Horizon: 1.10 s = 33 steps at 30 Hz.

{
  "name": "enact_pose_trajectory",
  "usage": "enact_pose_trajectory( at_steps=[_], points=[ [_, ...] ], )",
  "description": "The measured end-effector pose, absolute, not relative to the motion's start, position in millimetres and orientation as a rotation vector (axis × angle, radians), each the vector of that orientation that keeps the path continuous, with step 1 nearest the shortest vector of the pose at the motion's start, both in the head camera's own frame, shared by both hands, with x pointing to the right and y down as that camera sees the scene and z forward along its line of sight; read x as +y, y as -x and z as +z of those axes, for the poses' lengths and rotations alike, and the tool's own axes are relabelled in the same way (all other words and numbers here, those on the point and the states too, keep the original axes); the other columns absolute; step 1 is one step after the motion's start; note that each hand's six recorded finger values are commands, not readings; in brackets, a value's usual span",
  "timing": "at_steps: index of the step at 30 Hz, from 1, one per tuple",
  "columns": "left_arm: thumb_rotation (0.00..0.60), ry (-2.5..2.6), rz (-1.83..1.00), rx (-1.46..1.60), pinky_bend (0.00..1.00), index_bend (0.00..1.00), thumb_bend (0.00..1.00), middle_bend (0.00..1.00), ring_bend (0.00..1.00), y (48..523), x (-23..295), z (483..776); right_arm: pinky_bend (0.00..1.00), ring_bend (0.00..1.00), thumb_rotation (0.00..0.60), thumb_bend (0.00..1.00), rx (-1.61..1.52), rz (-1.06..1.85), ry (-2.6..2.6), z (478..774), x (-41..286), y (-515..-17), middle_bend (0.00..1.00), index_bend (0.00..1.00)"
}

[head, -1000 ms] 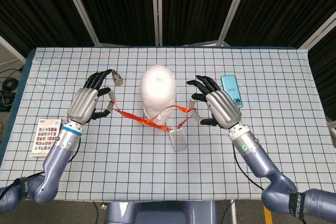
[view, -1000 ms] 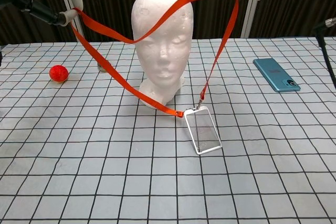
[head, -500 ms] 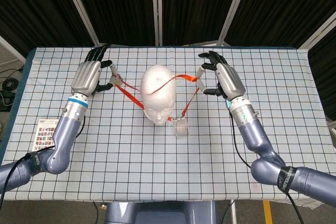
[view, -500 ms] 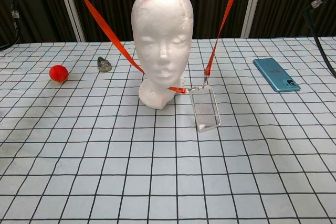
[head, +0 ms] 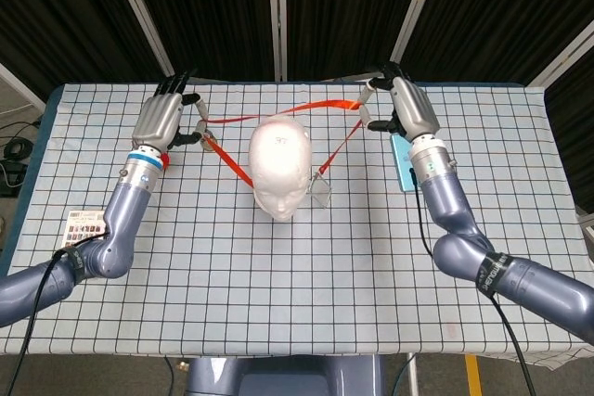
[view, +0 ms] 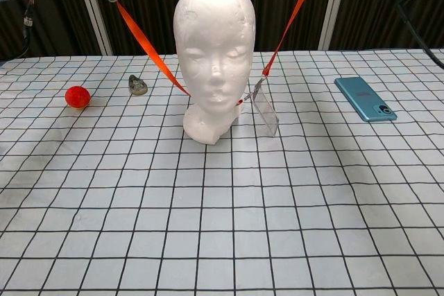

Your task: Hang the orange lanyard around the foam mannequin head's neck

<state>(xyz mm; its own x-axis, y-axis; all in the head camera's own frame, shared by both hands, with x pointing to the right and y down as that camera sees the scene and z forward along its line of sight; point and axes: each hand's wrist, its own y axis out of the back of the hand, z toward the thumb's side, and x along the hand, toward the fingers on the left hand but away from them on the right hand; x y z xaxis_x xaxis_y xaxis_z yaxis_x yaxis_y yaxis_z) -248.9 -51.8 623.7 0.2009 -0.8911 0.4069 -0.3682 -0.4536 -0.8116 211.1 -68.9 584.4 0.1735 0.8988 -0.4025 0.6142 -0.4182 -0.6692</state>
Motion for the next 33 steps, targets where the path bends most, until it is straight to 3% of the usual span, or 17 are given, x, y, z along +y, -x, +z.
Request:
enact_pose_trajectory(
  at_steps=[3,4,5,6,7,8,11,14,22,25,30,33],
  points=[
    [0.600,1.925,-1.262,1.167,0.00,0.48,0.54,0.00,0.00,253,-58,638,0.00,0.00,0.600,0.48,-1.432,1.173,2.072,603,-76,-215,0.17,0.71],
    [0.600,1.926,-1.274,1.167,0.00,0.35,0.48,0.00,0.00,255,-60,642,0.00,0.00,0.600,0.48,-1.431,1.189,2.065,608,-78,-216,0.17,0.69],
    [0.600,1.928,-1.285,1.166,0.00,0.19,0.34,0.00,0.00,256,-61,646,0.00,0.00,0.600,0.45,-1.428,1.208,2.056,615,-80,-216,0.16,0.63],
    [0.600,1.934,-1.301,1.162,0.00,0.10,0.23,0.00,0.00,257,-63,652,0.00,0.00,0.600,0.41,-1.426,1.220,2.050,620,-81,-216,0.15,0.57],
    [0.600,1.941,-1.312,1.157,0.00,0.02,0.08,0.00,0.00,258,-63,656,0.00,0.00,0.600,0.32,-1.423,1.231,2.042,624,-82,-216,0.12,0.45],
    [0.600,1.953,-1.322,1.150,0.00,0.00,0.00,0.00,0.00,259,-64,660,0.00,0.00,0.600,0.20,-1.415,1.247,2.032,631,-84,-217,0.08,0.31],
    [0.600,2.018,-1.341,1.124,0.00,0.00,0.00,0.00,0.00,256,-61,672,0.00,0.00,0.600,0.02,-1.365,1.301,2.004,646,-85,-218,0.00,0.08],
    [0.600,2.033,-1.351,1.108,0.00,0.00,0.00,0.00,0.00,258,-62,679,0.00,0.00,0.600,0.00,-1.314,1.348,1.962,657,-86,-221,0.00,0.02],
    [0.600,2.008,-1.314,1.091,0.00,0.00,0.00,0.00,0.00,261,-63,678,0.00,0.00,0.600,0.00,-1.257,1.359,1.883,662,-85,-227,0.00,0.02],
    [0.600,1.998,-1.305,1.096,0.00,0.00,0.00,0.00,0.00,265,-62,675,0.00,0.00,0.600,0.06,-1.254,1.357,1.877,659,-84,-232,0.00,0.02],
    [0.600,1.961,-1.280,1.093,0.00,0.00,0.00,0.00,0.00,275,-56,662,0.00,0.00,0.600,0.43,-1.226,1.350,1.866,647,-75,-245,0.00,0.02],
    [0.600,1.918,-1.262,1.089,0.00,0.00,0.00,0.00,0.00,286,-49,650,0.00,0.00,0.600,0.57,-1.193,1.349,1.861,638,-64,-256,0.00,0.03]
  ],
)
